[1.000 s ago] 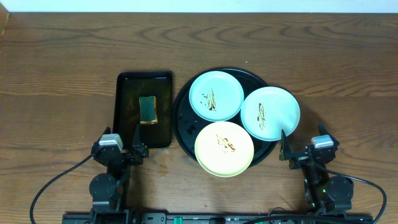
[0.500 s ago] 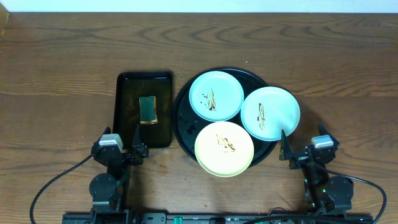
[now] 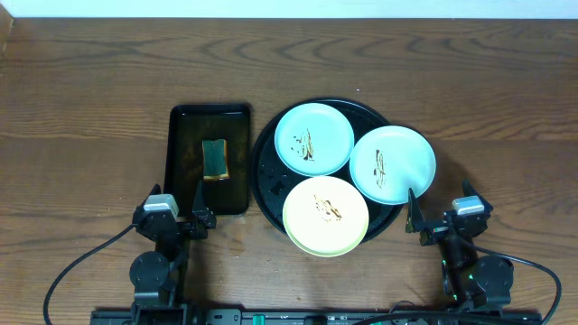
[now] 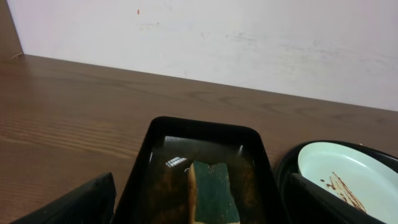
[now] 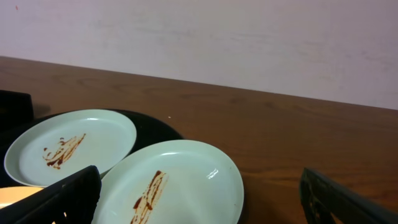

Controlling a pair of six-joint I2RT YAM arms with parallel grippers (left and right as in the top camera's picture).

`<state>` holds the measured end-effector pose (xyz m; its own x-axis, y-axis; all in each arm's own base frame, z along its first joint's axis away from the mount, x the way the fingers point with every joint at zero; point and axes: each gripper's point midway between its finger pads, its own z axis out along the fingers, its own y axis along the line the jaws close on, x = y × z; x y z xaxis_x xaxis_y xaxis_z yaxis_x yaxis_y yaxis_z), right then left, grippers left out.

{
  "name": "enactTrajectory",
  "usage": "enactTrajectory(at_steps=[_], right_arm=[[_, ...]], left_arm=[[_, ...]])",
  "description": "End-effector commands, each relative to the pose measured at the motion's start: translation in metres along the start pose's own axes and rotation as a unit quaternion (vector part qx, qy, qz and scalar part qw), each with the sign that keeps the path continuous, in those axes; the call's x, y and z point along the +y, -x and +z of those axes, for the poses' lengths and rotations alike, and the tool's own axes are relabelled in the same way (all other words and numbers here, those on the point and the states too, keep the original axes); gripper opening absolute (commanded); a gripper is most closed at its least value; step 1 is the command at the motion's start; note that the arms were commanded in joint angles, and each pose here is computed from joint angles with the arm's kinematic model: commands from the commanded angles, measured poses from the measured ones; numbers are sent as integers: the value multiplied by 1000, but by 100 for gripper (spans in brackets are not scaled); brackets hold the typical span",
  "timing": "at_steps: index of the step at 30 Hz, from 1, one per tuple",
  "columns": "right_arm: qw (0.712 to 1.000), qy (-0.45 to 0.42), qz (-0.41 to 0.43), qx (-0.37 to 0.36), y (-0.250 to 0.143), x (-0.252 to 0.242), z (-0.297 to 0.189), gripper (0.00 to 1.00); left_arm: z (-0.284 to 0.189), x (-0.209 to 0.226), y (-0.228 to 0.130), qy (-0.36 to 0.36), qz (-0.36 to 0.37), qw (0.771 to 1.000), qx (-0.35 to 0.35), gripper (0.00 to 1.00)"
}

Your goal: Clean dirty plates on tray and stack at the side

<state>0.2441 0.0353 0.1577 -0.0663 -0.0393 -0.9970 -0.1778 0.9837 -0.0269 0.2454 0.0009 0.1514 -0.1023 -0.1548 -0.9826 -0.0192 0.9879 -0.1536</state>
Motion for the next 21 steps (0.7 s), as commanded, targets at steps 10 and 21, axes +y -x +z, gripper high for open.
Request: enactTrajectory(at_steps=[10,21], right_arm=[[1000,8,-6,-4,2,3,0,99],[997,-26,69,12,-2,-8,-2,99]], left_arm=[[1,3,-16,4,6,1000,27,87],[-1,4,-23,12,-25,998,64,87]])
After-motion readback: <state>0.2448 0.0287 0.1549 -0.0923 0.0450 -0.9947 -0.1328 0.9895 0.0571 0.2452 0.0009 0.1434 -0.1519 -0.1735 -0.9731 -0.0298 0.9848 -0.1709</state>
